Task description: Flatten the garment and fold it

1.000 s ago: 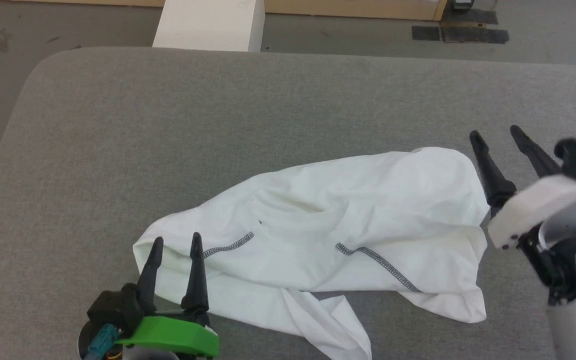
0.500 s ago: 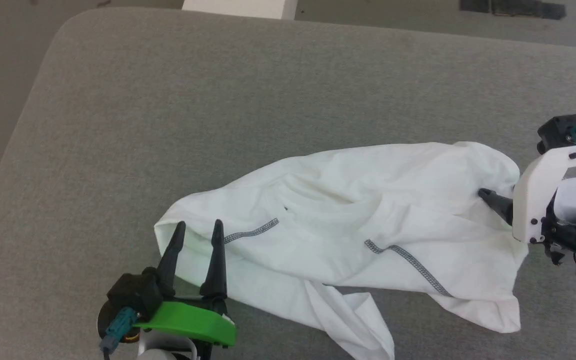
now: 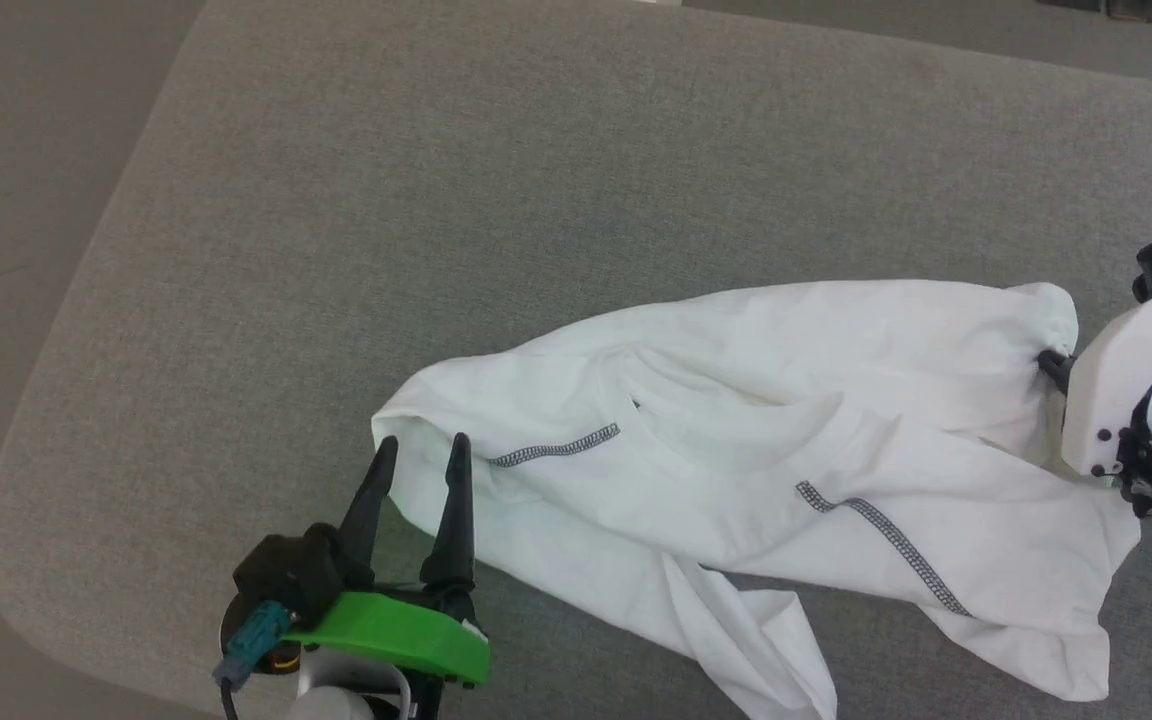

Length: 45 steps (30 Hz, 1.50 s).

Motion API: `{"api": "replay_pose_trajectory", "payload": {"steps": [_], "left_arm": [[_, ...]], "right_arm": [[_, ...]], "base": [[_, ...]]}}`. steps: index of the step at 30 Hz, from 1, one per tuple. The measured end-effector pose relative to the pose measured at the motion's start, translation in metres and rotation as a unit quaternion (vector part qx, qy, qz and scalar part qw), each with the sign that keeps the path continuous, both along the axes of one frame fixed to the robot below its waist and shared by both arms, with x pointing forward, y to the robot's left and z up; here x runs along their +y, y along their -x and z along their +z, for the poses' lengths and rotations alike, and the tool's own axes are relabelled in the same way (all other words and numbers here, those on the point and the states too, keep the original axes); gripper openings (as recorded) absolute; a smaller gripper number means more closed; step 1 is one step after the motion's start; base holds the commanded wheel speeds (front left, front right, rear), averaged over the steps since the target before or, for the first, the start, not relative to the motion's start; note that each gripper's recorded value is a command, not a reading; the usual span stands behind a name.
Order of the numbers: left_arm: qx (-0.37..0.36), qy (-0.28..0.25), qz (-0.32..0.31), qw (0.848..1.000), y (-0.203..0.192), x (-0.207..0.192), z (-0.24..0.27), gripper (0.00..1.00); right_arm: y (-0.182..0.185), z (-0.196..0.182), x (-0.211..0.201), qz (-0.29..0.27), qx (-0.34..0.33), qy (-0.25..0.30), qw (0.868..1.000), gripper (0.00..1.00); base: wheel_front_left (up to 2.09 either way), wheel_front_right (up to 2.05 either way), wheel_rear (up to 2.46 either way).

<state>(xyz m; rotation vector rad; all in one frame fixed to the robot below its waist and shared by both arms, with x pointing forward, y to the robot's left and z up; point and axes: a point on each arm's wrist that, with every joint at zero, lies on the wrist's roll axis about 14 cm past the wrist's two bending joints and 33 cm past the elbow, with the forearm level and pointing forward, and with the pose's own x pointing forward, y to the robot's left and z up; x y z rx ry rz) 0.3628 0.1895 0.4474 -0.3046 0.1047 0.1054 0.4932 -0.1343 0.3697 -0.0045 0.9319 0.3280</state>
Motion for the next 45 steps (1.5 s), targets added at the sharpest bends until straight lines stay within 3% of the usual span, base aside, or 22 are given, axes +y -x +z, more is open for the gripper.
{"api": "replay_pose_trajectory", "payload": {"steps": [4,7,12,13,18,22,24,25,26,31,38,41,45], "left_arm": [[-0.012,0.007,0.003,1.000,0.002,0.001,0.008,1.00],[-0.021,0.012,0.002,1.000,0.002,-0.002,0.013,1.00],[-0.020,0.019,-0.001,1.000,-0.001,-0.007,0.012,1.00],[-0.010,0.022,-0.001,1.000,-0.002,-0.008,0.006,1.00],[0.003,0.022,0.003,1.000,-0.006,-0.006,-0.002,1.00],[0.012,0.031,0.004,0.999,-0.011,-0.008,-0.008,1.00],[0.018,0.033,0.004,0.999,-0.015,-0.009,-0.012,1.00],[0.021,0.033,0.006,0.999,-0.016,-0.008,-0.013,1.00],[0.023,0.032,0.008,0.999,-0.016,-0.007,-0.015,1.00],[0.035,0.026,0.019,0.999,-0.015,-0.001,-0.021,1.00],[0.022,0.025,0.026,0.999,-0.012,0.004,-0.012,1.00],[0.012,0.028,0.023,0.999,-0.011,0.002,-0.006,1.00],[0.009,0.034,0.013,0.999,-0.010,-0.006,-0.005,1.00]], "right_arm": [[-0.013,0.027,0.004,0.003,-0.049,-0.005,0.999,0.00],[-0.042,0.076,-0.001,0.007,-0.128,0.005,0.992,0.00],[-0.094,0.164,-0.015,0.007,-0.259,0.045,0.965,0.00],[-0.118,0.197,-0.021,0.008,-0.310,0.068,0.948,0.00],[-0.151,0.213,-0.025,0.022,-0.356,0.115,0.927,0.00],[-0.167,0.172,-0.029,0.027,-0.317,0.143,0.937,0.00],[-0.173,0.136,-0.026,0.029,-0.284,0.149,0.947,0.43],[-0.175,0.125,-0.024,0.030,-0.275,0.147,0.950,0.83],[-0.176,0.114,-0.021,0.032,-0.264,0.146,0.953,1.00],[-0.172,0.081,-0.005,0.045,-0.232,0.131,0.963,1.00],[-0.160,0.099,0.003,0.035,-0.228,0.072,0.970,1.00],[-0.137,0.096,0.005,0.035,-0.186,0.042,0.981,1.00],[-0.088,0.069,-0.009,0.058,-0.095,0.043,0.993,1.00]], "base": [[0.00,0.00,0.00],[0.00,0.00,0.00],[0.00,0.00,0.00],[0.00,0.00,0.00],[0.00,0.00,0.00],[0.00,0.00,0.00],[0.00,0.00,0.00],[0.00,0.00,0.00],[0.00,0.00,0.00],[0.00,0.00,0.00],[0.00,0.00,0.00],[0.00,0.00,0.00],[0.00,0.00,0.00]]}}
